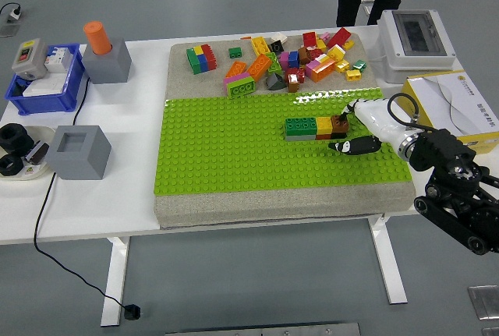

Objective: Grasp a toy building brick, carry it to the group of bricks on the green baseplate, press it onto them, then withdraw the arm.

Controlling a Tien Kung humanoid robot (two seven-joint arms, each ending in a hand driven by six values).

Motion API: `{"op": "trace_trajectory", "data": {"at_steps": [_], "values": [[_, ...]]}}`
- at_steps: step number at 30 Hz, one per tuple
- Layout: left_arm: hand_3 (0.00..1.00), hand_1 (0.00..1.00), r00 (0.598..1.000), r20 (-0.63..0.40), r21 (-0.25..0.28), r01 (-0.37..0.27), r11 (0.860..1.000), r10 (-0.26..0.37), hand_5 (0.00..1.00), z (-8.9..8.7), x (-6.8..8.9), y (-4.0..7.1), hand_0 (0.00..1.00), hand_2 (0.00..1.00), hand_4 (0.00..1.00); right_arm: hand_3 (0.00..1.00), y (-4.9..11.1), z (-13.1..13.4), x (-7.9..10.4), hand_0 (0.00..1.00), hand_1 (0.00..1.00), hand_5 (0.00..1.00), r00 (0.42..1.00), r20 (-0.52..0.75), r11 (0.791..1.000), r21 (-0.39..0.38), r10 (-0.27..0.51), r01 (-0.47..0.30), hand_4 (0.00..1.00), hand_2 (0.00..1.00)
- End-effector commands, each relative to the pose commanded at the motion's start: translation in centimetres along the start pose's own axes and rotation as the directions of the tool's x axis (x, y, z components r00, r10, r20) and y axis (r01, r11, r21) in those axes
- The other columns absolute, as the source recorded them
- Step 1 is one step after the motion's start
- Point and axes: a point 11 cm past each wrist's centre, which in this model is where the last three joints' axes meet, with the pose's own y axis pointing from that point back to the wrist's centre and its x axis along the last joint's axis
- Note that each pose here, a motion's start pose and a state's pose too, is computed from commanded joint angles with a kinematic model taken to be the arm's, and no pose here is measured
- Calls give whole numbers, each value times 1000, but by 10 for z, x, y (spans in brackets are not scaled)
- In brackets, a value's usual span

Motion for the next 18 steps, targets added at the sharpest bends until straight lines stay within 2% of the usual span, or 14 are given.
{"op": "trace_trajectory", "data": {"at_steps": [18], "values": [[441, 783, 1000, 0, 2, 1, 1000, -1, 858, -1, -1, 0, 781, 747, 998, 655, 0, -3, -9, 779, 782, 610, 1000, -9, 1000, 1, -23, 23, 845, 861]]}}
